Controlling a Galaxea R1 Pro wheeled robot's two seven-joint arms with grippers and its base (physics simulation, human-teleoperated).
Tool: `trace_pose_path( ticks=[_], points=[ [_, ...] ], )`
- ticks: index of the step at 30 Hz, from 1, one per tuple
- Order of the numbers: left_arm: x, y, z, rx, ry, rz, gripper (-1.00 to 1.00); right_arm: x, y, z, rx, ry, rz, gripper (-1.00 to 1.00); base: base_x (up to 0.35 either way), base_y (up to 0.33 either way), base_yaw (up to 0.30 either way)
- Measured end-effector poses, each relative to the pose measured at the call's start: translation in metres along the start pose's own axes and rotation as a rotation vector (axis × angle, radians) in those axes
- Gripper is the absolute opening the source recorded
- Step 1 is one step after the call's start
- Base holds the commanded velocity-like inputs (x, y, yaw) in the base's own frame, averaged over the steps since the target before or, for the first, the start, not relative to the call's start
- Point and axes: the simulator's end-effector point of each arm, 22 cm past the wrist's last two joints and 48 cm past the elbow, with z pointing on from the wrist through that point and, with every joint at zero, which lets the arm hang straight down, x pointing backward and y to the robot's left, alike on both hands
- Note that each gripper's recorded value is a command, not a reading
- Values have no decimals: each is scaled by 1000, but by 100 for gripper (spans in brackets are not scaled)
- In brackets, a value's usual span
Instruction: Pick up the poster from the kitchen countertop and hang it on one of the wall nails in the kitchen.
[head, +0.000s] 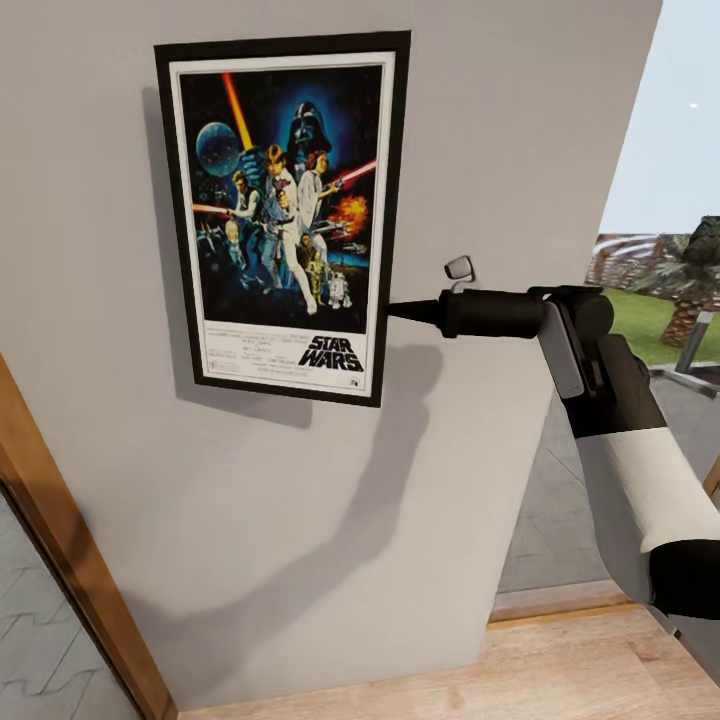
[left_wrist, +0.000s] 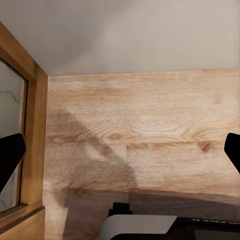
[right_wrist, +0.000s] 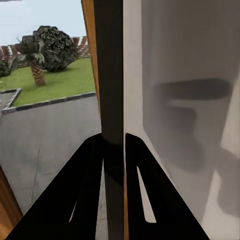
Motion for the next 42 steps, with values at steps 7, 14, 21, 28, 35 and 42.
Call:
trace_pose_path(
  ticks=[7, 14, 21, 28, 35, 42],
  points=[
    [0, 0, 0, 0, 0, -1, 100, 0, 0, 0, -1, 0, 3, -100, 0, 0, 0],
    [0, 0, 0, 0, 0, 0, 100, 1, -1, 0, -1, 0, 5, -100, 0, 0, 0],
    [0, 0, 0, 0, 0, 0, 100, 0, 0, 0, -1, 0, 4, -100, 0, 0, 0],
    [0, 0, 0, 0, 0, -1, 100, 1, 0, 0, -2, 2, 3, -100, 0, 0, 0],
    [0, 0, 0, 0, 0, -1, 100, 0, 0, 0, -1, 0, 3, -100, 0, 0, 0],
    [0, 0, 0, 0, 0, -1, 100, 0, 0, 0, -1, 0, 3, -100, 0, 0, 0]
  ],
)
